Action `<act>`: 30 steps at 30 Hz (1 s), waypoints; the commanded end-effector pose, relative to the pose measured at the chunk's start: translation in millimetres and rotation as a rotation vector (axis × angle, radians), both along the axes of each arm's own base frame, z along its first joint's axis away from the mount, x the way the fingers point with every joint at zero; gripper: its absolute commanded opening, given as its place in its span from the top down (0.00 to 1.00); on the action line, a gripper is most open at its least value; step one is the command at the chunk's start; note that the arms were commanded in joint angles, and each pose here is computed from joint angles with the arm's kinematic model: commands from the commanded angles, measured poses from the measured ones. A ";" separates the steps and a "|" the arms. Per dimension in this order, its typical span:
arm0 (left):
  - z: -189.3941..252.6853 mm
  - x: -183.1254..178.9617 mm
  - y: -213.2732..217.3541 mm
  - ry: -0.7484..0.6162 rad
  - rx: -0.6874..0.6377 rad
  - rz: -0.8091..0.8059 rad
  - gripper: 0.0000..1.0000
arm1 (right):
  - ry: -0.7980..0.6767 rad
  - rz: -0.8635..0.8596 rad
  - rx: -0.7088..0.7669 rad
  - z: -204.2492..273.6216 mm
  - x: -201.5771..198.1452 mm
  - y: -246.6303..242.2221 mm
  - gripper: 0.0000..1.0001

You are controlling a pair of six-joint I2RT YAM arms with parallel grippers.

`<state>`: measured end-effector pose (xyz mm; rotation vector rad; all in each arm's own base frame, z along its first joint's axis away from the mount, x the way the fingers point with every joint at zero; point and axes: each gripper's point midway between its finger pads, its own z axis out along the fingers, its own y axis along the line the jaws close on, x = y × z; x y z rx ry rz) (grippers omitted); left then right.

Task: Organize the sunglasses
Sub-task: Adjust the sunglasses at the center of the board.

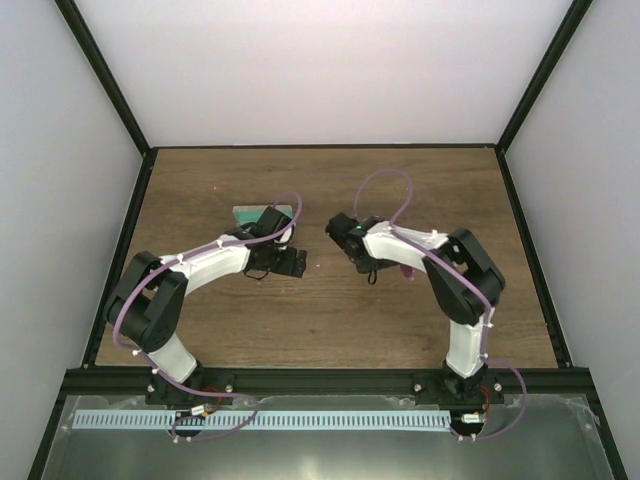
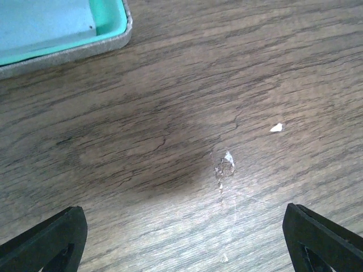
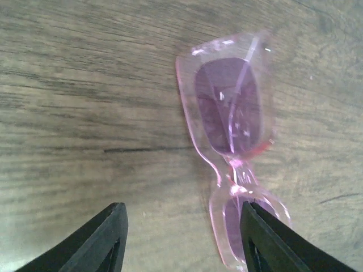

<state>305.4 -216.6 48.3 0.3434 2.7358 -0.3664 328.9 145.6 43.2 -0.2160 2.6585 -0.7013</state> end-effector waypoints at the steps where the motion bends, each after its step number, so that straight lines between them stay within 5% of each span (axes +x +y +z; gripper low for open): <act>1: 9.0 8.2 -5.8 -0.024 -0.015 -0.028 0.03 | -0.102 -0.044 0.265 38.7 9.1 -0.7 0.42; 5: 3.9 4.8 -6.3 -0.009 -0.016 -0.041 0.03 | -0.139 -0.027 0.439 50.8 12.8 -19.9 0.47; 9: 1.0 4.6 -9.1 0.003 -0.027 -0.040 0.03 | -0.090 -0.018 0.443 35.1 0.4 -34.7 0.72; 11: 1.7 5.1 -10.9 0.004 -0.038 -0.038 0.03 | -0.069 0.002 0.463 28.1 -3.4 -34.7 0.76; 15: 1.6 4.0 -11.5 0.010 -0.040 -0.041 0.03 | -0.054 -0.044 0.558 16.9 -5.1 -47.7 0.65; 30: -10.2 -2.3 -7.5 0.039 -0.019 -0.048 0.03 | -0.151 -0.058 0.656 33.5 4.6 -71.5 0.59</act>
